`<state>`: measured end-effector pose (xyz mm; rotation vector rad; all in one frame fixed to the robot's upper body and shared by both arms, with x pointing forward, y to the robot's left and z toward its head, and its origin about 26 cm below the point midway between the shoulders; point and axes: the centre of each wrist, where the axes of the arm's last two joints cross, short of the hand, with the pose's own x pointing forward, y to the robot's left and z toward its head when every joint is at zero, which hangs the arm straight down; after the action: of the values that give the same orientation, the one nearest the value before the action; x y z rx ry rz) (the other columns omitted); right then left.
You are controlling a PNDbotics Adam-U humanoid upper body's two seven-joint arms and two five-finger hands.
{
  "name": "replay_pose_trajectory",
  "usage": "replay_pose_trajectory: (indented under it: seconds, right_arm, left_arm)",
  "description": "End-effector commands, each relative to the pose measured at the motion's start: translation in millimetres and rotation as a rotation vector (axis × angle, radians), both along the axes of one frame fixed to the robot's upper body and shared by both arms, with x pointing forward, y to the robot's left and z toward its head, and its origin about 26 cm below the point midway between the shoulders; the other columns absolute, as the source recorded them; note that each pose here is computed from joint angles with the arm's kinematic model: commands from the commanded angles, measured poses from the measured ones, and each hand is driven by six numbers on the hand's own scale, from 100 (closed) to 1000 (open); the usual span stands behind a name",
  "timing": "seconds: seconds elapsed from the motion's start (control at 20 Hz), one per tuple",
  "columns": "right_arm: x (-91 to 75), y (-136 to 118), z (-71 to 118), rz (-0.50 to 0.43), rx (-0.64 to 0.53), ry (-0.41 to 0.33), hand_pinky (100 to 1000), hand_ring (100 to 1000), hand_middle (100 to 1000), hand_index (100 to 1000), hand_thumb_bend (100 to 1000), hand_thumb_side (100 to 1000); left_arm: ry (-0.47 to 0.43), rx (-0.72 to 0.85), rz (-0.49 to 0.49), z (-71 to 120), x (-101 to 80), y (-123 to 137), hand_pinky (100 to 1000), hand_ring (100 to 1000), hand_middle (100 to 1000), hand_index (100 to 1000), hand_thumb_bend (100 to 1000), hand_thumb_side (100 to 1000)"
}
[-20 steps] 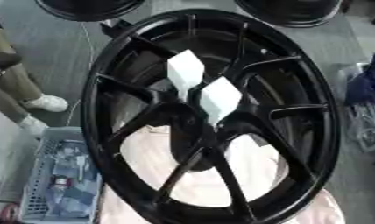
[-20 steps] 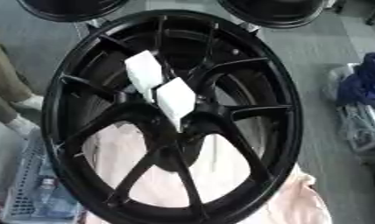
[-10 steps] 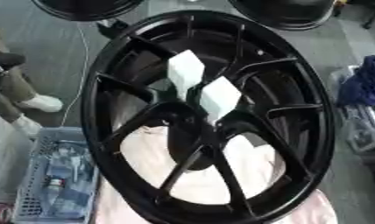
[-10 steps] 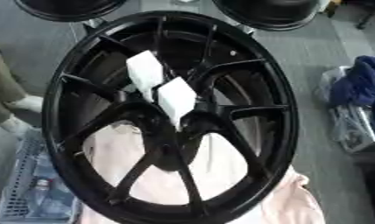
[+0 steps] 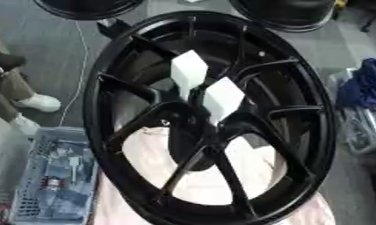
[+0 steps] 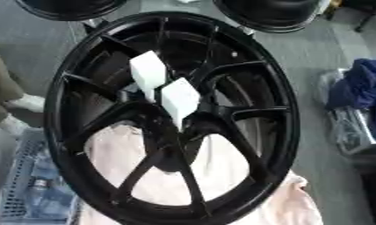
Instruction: Pull the pin out of the wheel hub.
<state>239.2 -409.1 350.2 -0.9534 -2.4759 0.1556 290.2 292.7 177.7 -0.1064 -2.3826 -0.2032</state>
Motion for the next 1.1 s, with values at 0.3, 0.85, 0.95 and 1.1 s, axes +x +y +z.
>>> replay_pose_trajectory:
  seconds: [0.3,0.85,0.95,1.1]
  right_arm:
    - [2.9,34,42.9,0.131,-0.372,0.118,676,926,874,875,100,183]
    - [2.6,60,66.2,0.292,-0.592,0.208,695,929,883,872,100,238]
    - [5.7,62,61.4,0.320,-0.621,0.225,691,931,885,871,100,259]
    - [11.6,65,50.4,0.365,-0.632,0.259,682,934,888,869,100,307]
  left_arm:
    - [-0.029,0.040,-0.019,11.7,-0.8,0,809,656,534,738,100,674]
    - [-0.036,0.046,-0.058,16.8,1.6,-5,809,656,534,737,100,673]
    - [-0.044,0.048,-0.069,19.0,2.6,-7,809,656,534,737,100,673]
    - [-0.053,0.046,-0.080,21.7,3.7,-8,809,656,534,738,100,673]
